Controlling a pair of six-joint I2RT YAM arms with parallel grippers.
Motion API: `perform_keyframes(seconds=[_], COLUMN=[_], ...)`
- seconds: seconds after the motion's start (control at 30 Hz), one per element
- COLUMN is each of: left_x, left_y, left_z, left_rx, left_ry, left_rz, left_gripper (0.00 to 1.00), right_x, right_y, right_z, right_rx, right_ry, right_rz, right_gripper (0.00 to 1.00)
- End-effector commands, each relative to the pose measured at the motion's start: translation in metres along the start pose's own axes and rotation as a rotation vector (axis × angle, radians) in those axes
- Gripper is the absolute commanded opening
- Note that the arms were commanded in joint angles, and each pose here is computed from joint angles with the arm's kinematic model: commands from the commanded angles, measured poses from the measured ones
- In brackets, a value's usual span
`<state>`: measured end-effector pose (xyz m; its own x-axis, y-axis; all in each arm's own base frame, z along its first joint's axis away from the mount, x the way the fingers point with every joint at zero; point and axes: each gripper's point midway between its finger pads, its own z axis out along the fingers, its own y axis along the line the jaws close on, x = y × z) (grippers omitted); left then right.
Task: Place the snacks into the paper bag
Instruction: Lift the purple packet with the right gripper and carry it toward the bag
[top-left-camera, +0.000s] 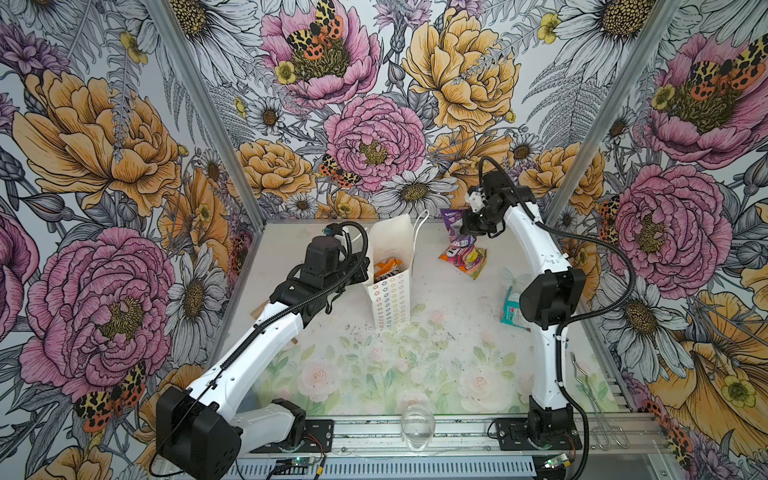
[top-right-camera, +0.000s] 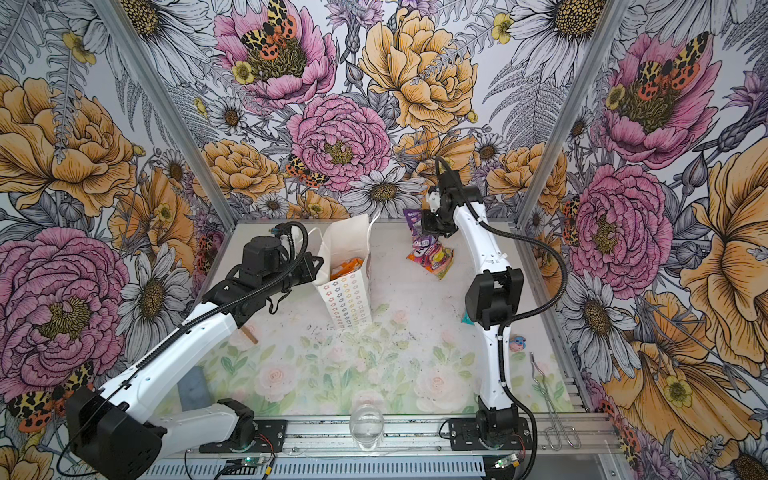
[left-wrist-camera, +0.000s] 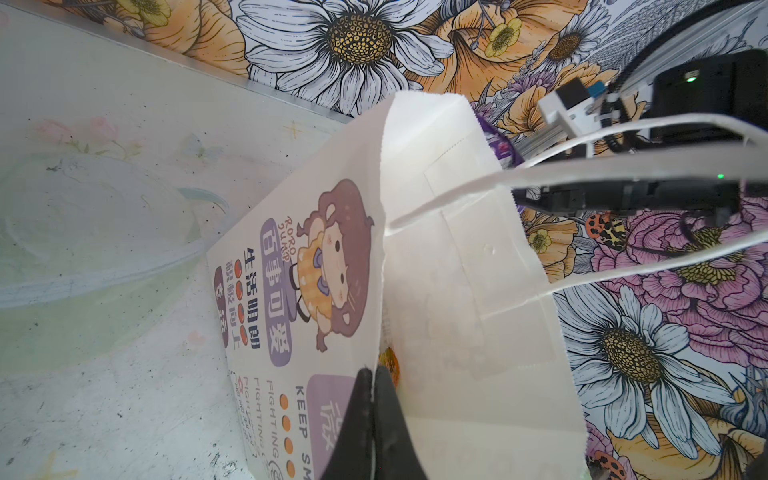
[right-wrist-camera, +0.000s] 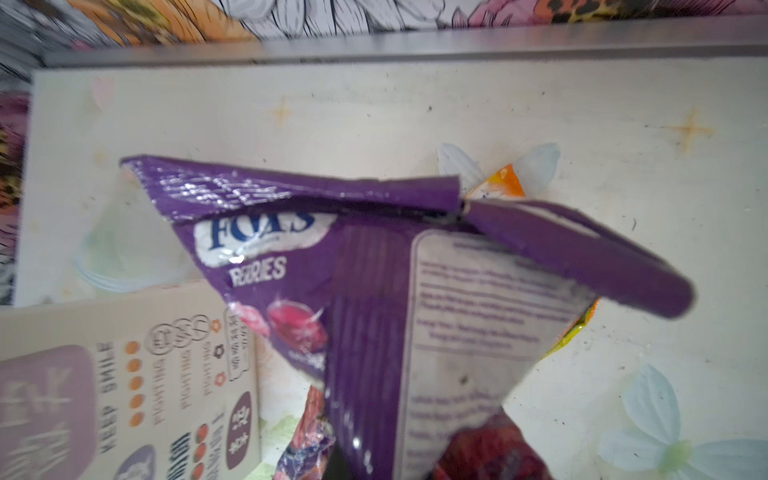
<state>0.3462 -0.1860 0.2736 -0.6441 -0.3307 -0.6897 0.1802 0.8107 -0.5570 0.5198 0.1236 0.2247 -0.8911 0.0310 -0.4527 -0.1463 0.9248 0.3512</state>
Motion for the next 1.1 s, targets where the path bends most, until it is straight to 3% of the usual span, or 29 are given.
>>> perform_keyframes(seconds=[0.0, 0.37, 0.63, 1.07], left_x=[-0.019, -0.018, -0.019, -0.018], left_y=[-0.007, -0.008, -0.010, -0.010], left_z=[-0.011, -0.011, -0.011, -0.011], left_rx=[0.024, 0.029, 0.033, 0.035], left_ry=[-0.079, -0.074, -0.074, -0.070], left_rz=[-0.013, -0.017, -0.020, -0.024], left_gripper=[0.00, 0.00, 0.00, 0.00], right_x=[-0.027, -0.054, -0.050, 0.003], right_y=[0.036, 0.080, 0.134, 0.252], right_z=[-0.068, -0.180, -0.250, -0.278], right_rx=[-0.149, -0.257, -0.339, -0.448], right_ry=[-0.140, -0.393, -0.551, -0.588], right_rz=[0.116, 0.211, 0.188, 0.092], right_gripper=[0.00, 0.00, 0.00, 0.00])
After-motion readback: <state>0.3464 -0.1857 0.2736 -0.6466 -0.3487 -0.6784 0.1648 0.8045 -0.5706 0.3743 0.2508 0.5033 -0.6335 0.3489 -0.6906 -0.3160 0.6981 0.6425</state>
